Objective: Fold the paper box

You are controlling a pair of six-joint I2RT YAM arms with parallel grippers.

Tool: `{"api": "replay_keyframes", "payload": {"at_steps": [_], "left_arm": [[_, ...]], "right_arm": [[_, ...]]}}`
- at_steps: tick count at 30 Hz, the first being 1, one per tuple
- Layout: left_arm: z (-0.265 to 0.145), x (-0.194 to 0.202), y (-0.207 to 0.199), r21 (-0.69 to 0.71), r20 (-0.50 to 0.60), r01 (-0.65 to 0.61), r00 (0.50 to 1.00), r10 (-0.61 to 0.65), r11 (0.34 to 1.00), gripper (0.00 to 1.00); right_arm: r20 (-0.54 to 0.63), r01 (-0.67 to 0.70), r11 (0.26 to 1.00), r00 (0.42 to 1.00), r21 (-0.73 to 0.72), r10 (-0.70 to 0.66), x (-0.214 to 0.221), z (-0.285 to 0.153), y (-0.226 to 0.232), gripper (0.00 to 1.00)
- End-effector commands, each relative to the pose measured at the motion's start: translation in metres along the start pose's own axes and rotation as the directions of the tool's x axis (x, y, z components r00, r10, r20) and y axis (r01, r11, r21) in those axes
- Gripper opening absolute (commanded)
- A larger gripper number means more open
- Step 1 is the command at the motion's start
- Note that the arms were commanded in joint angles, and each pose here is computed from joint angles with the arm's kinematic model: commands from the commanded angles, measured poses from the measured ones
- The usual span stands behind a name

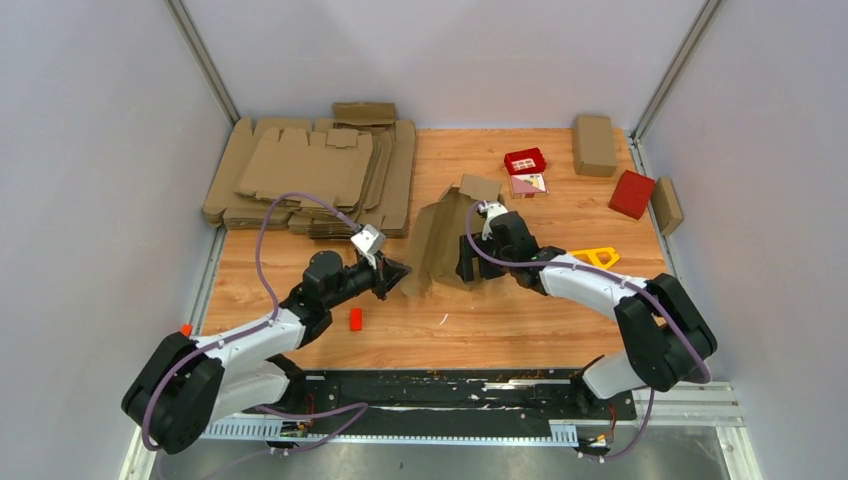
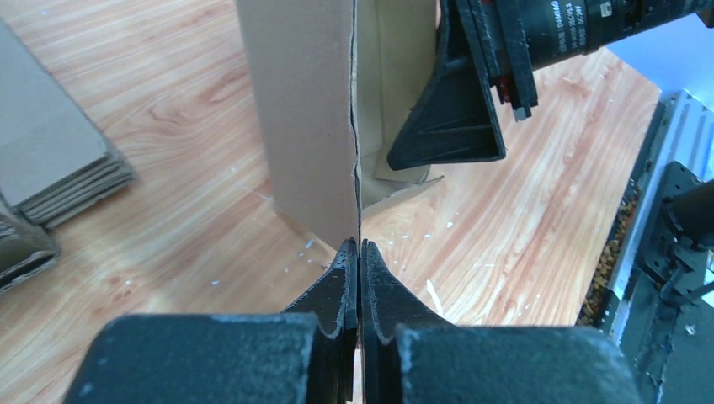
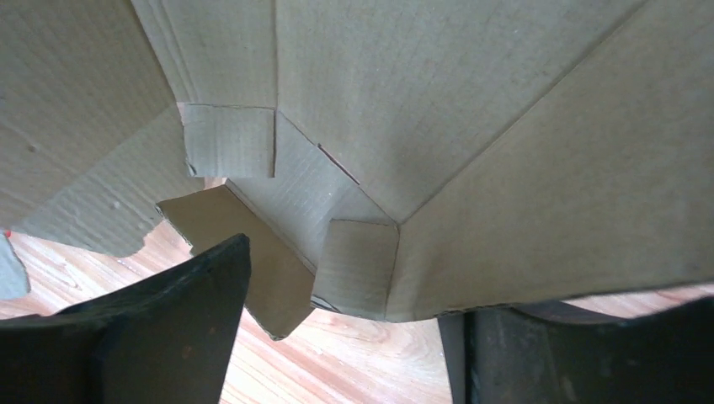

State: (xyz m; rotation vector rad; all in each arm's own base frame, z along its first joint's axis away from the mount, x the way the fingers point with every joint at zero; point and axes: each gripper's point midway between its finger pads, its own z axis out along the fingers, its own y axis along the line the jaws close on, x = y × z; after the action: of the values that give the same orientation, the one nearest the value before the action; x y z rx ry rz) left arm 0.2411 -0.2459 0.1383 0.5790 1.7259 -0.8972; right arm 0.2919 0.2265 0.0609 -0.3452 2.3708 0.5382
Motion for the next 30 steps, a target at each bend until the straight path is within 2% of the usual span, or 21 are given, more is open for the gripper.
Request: {"api": "replay_keyframes", "payload": {"at_steps": [1,5,9,12,14,18,21,25,27,30], "left_arm": [[0.007,-0.015,-0.021,0.109,0.048,-0.027,0.999,0.022,0.994,0.00],[0.010,-0.014,-0.036,0.202,0.036,-0.012,0.999,0.005,0.979,0.00],[0.013,-0.010,-0.053,0.305,0.010,0.015,1.000,-0.019,0.952,0.00],[0.018,-0.006,-0.052,0.308,-0.021,0.037,0.999,-0.032,0.951,0.02],[0.021,0.003,-0.038,0.229,-0.067,0.043,0.997,-0.028,0.973,0.06],[0.013,-0.001,-0.012,0.061,-0.029,0.005,1.000,-0.003,0.998,0.21],[0.002,-0.006,0.007,-0.063,0.007,-0.013,1.000,0.013,0.998,0.41],[-0.004,-0.012,0.023,-0.162,0.041,-0.012,0.999,0.019,0.987,0.71],[-0.001,-0.013,0.032,-0.196,0.038,0.001,0.999,0.006,0.981,0.78],[0.009,-0.009,0.056,-0.243,0.019,0.071,0.998,-0.068,0.967,0.81]], "right_arm": [[0.060,-0.011,0.998,0.998,-0.064,0.015,-0.016,-0.001,0.015,0.73],[0.071,-0.007,0.999,0.997,-0.032,0.009,-0.019,-0.003,0.010,0.64],[0.043,0.026,0.999,0.999,-0.025,-0.025,-0.011,-0.001,0.007,0.69],[0.045,0.028,1.000,0.999,-0.006,-0.027,-0.006,-0.002,0.001,0.51],[0.056,0.028,0.999,0.998,0.028,-0.029,-0.006,-0.003,-0.005,0.42],[0.082,0.040,0.996,0.996,0.085,-0.046,-0.011,-0.007,-0.015,0.36],[0.105,0.063,0.990,0.992,0.123,-0.076,-0.015,-0.014,-0.019,0.35],[0.149,0.129,0.980,0.977,0.152,-0.152,-0.021,-0.023,-0.016,0.35],[0.164,0.161,0.969,0.968,0.187,-0.192,-0.023,-0.027,-0.015,0.35],[0.164,0.193,0.957,0.959,0.217,-0.231,-0.023,-0.027,-0.014,0.34]]}}
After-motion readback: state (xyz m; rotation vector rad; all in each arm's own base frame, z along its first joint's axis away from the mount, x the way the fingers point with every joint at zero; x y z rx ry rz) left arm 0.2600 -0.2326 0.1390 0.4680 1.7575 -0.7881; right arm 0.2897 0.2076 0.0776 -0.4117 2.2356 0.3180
